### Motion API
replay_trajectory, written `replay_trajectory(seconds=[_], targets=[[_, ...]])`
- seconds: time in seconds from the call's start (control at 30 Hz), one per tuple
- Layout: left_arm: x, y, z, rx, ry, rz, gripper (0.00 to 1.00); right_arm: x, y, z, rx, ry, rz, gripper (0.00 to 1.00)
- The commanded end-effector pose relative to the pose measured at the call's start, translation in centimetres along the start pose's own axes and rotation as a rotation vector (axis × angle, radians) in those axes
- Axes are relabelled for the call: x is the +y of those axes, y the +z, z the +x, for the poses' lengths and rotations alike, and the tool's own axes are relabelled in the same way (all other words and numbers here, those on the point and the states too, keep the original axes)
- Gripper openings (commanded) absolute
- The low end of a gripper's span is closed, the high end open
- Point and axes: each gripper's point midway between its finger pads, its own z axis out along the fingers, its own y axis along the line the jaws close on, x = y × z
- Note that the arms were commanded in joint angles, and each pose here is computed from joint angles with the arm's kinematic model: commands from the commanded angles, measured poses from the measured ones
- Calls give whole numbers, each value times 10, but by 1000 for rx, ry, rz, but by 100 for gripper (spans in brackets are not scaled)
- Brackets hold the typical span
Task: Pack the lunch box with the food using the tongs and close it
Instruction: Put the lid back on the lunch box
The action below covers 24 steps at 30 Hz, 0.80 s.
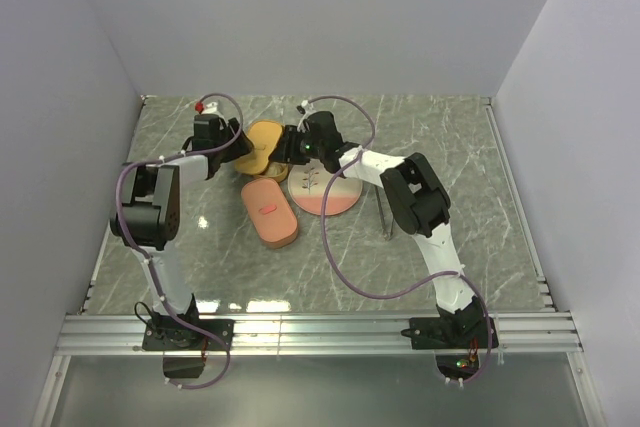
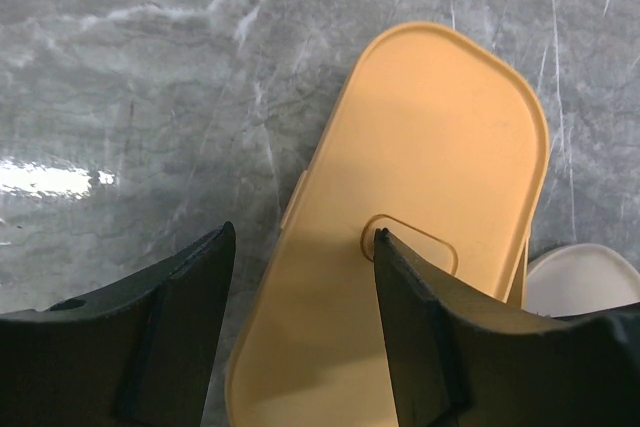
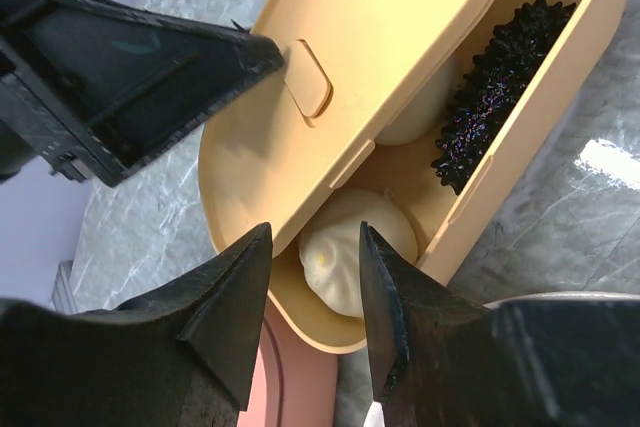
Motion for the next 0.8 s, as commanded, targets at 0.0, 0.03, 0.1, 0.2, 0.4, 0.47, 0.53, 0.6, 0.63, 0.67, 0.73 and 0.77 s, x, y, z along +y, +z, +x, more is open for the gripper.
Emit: replay_trajectory(seconds=[0.0, 0.03, 0.1, 0.2, 0.4, 0.47, 0.53, 0.6, 0.63, 0.67, 0.73, 0.77], targets=[[-17, 3, -3, 10, -2, 50, 63, 12, 6, -15, -44, -18, -20, 48], [-21, 2, 0, 16, 4, 56, 63, 12, 6, -15, -45, -17, -21, 48], [-21, 1, 3, 24, 8, 51, 63, 13, 6, -15, -48, -12, -22, 48], [-26, -3, 9, 33, 12, 56, 63, 14, 5, -17, -57, -13, -22, 48], [-37, -11, 10, 27, 27, 69, 63, 15, 4, -22, -72, -19, -22, 48], [-42, -13, 10, 31, 32, 80, 63, 15, 3, -24, -79, -20, -20, 48], [-45, -13, 12, 39, 36, 83, 63, 13, 1, -26, -85, -21, -11, 48], [-46, -13, 13, 44, 39, 79, 63, 11, 0, -29, -92, -22, -5, 48], [-47, -13, 14, 47, 42, 75, 63, 10, -1, -30, -95, -21, -4, 48], [-48, -14, 13, 43, 44, 74, 63, 8, -3, -34, -103, -20, -3, 47], [-49, -14, 15, 46, 48, 73, 63, 7, -5, -37, -110, -17, -5, 47], [-50, -15, 15, 46, 49, 72, 63, 7, -7, -39, -115, -17, -8, 47]])
